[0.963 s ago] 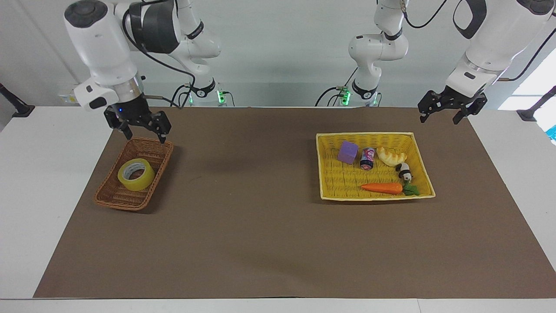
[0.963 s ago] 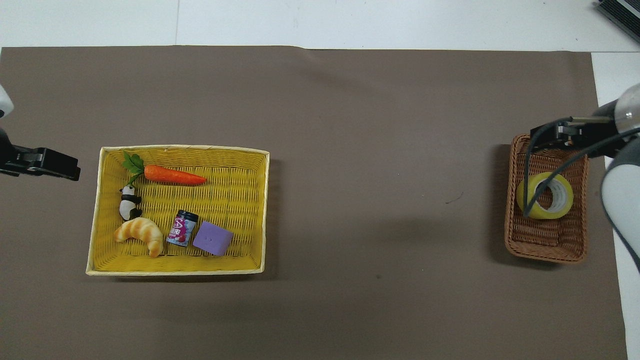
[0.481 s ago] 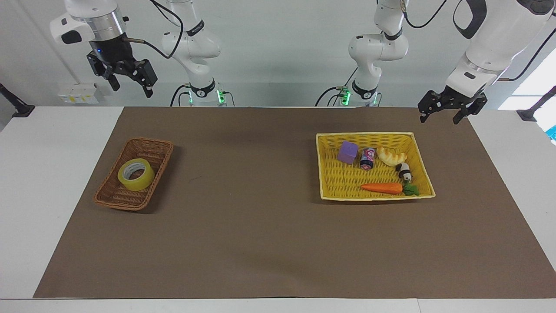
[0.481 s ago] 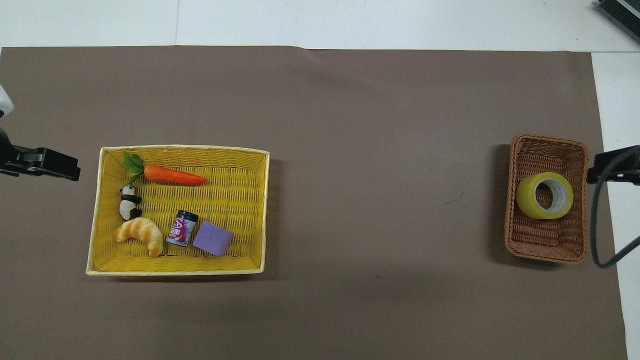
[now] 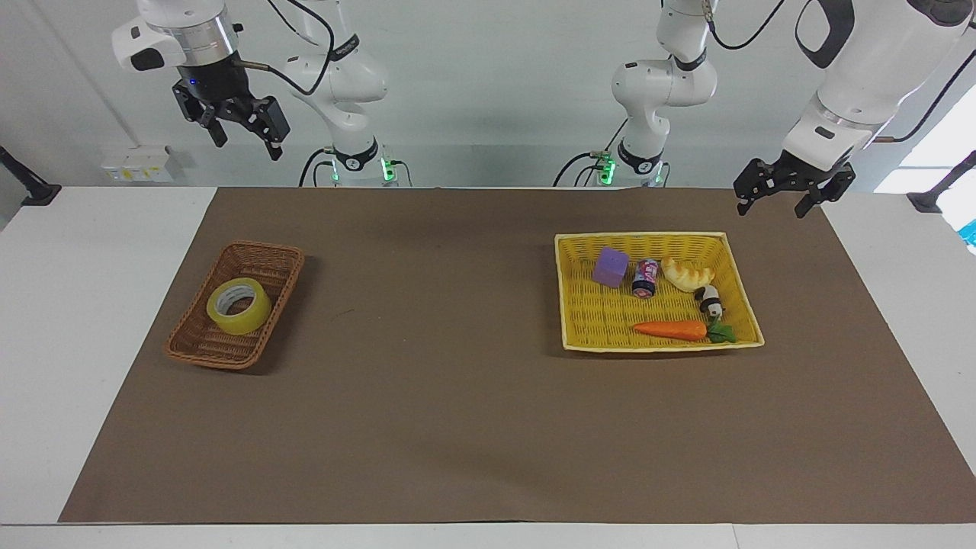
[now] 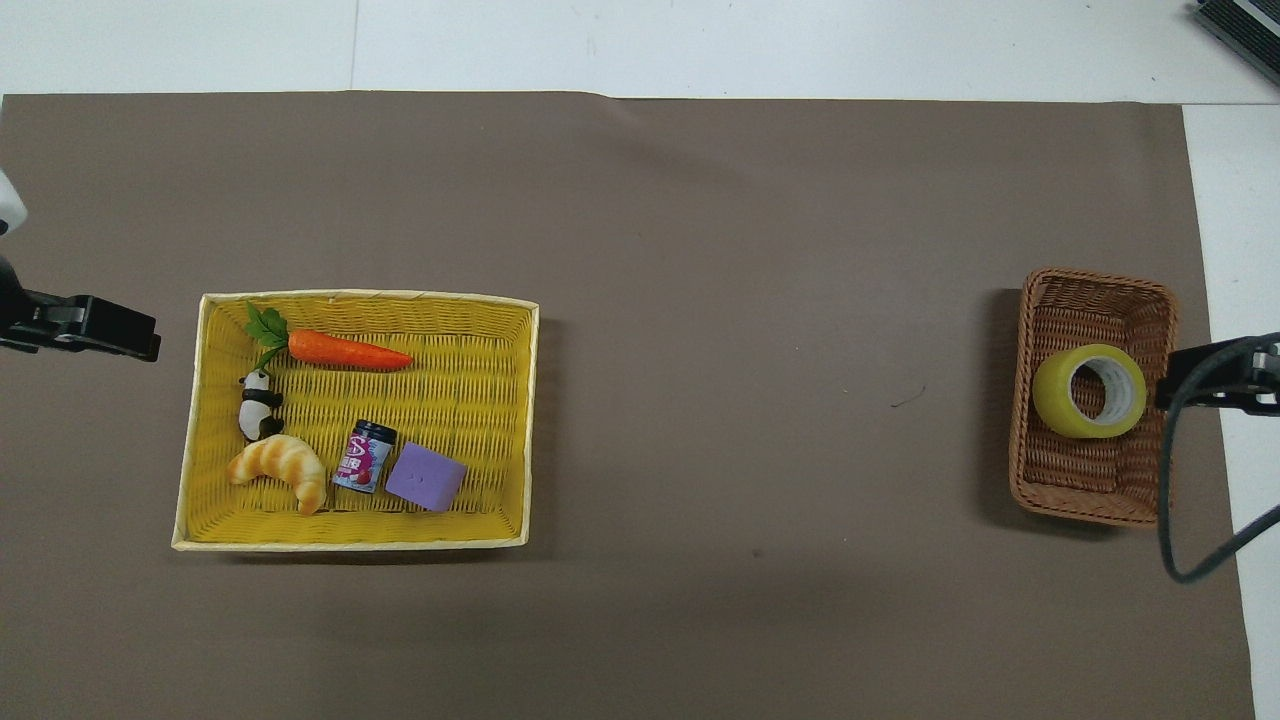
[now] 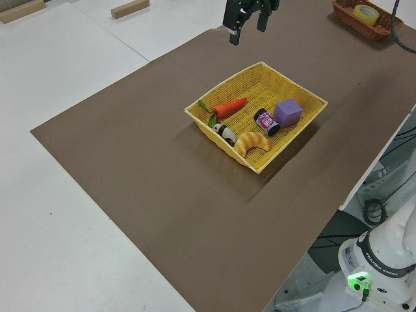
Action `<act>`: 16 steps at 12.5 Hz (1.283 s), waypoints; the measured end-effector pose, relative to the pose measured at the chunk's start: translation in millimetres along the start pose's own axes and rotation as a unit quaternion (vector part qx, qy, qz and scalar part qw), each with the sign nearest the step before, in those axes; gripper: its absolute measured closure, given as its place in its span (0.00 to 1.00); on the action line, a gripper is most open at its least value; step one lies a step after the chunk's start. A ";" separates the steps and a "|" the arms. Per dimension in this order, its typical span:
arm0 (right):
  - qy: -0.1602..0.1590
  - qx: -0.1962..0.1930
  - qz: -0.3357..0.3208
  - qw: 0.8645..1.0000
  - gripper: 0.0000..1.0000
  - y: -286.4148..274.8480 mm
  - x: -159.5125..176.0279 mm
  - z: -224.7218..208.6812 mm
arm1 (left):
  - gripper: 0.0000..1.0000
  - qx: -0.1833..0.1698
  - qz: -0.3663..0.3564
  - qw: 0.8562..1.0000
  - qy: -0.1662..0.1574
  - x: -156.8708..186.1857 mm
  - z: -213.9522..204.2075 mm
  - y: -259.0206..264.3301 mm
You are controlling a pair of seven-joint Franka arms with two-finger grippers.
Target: Move tape to another basket
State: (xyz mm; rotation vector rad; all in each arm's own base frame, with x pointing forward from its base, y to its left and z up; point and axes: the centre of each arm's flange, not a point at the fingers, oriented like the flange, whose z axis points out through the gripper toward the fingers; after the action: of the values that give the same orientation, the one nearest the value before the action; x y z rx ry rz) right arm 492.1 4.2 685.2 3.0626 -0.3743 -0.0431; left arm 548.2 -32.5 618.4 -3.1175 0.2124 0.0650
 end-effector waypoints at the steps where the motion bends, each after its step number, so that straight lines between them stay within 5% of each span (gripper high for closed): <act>1: 0.001 0.000 -0.015 1.000 0.00 0.6 0.0 -0.6 | 0.00 0.000 0.000 1.000 0.000 0.0 0.0 0.0; 16: 0.000 0.022 -0.080 0.997 0.00 15.0 3.5 -1.4 | 0.00 0.000 0.000 1.000 0.000 0.0 0.0 0.0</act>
State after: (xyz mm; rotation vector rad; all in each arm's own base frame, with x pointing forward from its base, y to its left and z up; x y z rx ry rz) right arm 491.9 -11.1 687.4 3.1278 -0.1314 -0.0433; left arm 548.2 -32.5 618.4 -3.1175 0.2125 0.0651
